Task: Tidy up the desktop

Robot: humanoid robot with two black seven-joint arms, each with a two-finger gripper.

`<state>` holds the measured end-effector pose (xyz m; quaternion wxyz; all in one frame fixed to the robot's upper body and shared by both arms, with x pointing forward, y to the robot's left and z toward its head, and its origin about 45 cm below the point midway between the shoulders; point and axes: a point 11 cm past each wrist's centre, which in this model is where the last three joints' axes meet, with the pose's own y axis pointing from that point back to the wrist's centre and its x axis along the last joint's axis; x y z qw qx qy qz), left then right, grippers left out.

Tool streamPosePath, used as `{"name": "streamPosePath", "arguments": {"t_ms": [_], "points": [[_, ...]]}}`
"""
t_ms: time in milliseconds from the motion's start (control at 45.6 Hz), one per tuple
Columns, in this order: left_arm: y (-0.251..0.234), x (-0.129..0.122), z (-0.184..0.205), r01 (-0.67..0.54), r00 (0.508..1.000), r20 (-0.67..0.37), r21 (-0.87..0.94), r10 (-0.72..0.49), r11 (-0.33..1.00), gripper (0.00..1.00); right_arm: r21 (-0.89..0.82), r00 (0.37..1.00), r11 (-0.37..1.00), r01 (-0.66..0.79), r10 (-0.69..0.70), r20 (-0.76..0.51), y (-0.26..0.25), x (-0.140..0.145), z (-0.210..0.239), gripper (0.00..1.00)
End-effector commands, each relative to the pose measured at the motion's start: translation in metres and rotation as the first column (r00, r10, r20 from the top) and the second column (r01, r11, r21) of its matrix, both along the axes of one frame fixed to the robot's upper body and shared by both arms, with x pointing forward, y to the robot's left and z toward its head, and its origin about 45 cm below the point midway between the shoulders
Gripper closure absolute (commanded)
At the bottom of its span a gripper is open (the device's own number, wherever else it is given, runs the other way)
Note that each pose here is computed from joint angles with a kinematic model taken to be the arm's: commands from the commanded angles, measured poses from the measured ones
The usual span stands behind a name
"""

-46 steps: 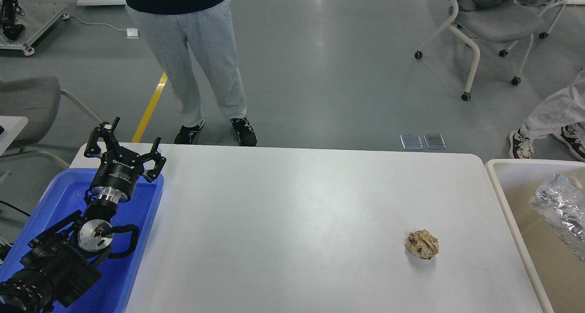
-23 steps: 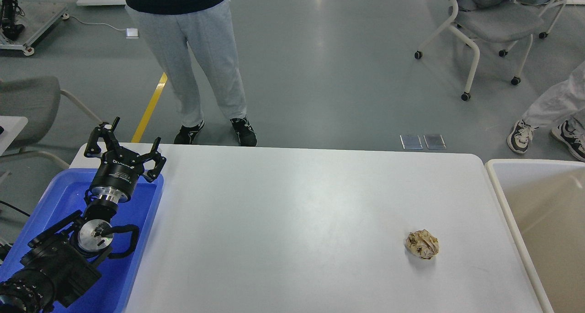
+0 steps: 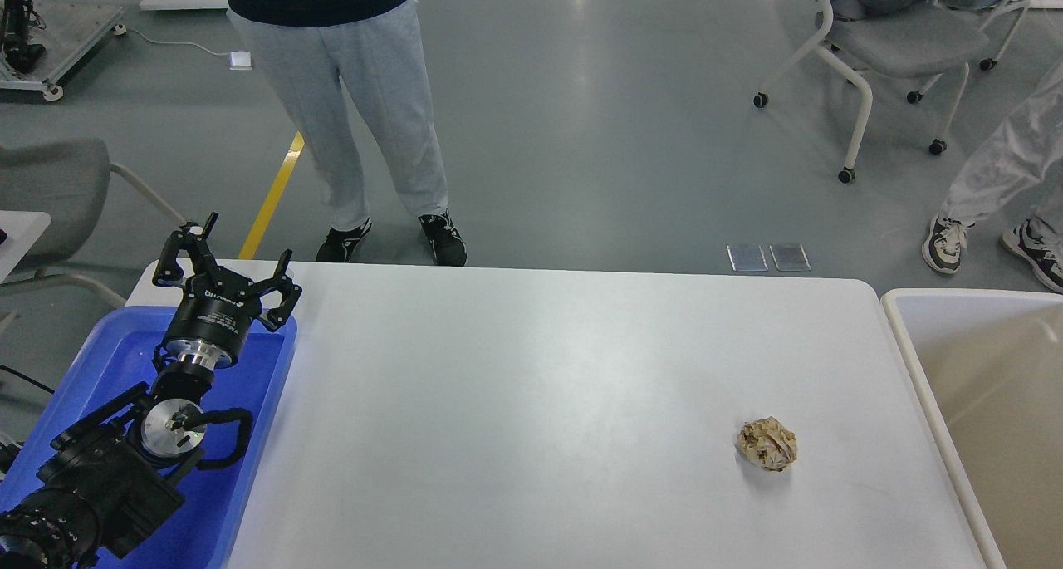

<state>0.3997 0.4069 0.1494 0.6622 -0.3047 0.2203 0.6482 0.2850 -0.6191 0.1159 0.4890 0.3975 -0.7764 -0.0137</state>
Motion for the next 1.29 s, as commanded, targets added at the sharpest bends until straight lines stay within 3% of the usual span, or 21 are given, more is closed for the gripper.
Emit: {"name": "streamPosePath", "arguments": {"t_ms": [0,153,285,504,657,855,1271], "points": [[0.000,0.000,0.000,0.000,1.000,0.000,0.000,0.000,1.000,0.00,0.165,0.992,0.986,0.005,-0.026,0.123,-0.006,0.017,0.022,0.01],[0.001,0.000,0.000,-0.002,1.000,-0.001,0.002,0.002,1.000,0.00,0.303,0.966,0.951,-0.061,-0.020,0.257,0.012,0.044,0.038,0.01],[0.000,0.000,0.000,-0.001,1.000,-0.001,0.001,0.001,1.000,0.00,0.453,0.898,0.872,-0.188,-0.034,0.439,0.044,0.074,0.068,0.01],[0.000,0.000,0.000,-0.001,1.000,-0.001,0.001,0.001,1.000,0.00,0.545,0.828,0.767,-0.339,-0.033,0.560,0.092,0.090,0.079,0.01],[0.000,0.000,-0.001,-0.002,1.000,-0.002,0.001,0.002,1.000,0.00,0.571,0.734,0.687,-0.449,-0.081,0.675,0.127,0.094,0.084,0.01],[0.000,0.000,0.000,-0.001,1.000,-0.001,0.001,0.001,1.000,0.00,0.530,0.661,0.619,-0.579,-0.025,0.750,0.186,0.096,0.079,0.01],[0.000,0.000,0.000,0.000,1.000,-0.001,0.000,0.000,1.000,0.00,0.566,0.590,0.534,-0.628,-0.148,0.794,0.255,0.094,0.046,0.01]]}}
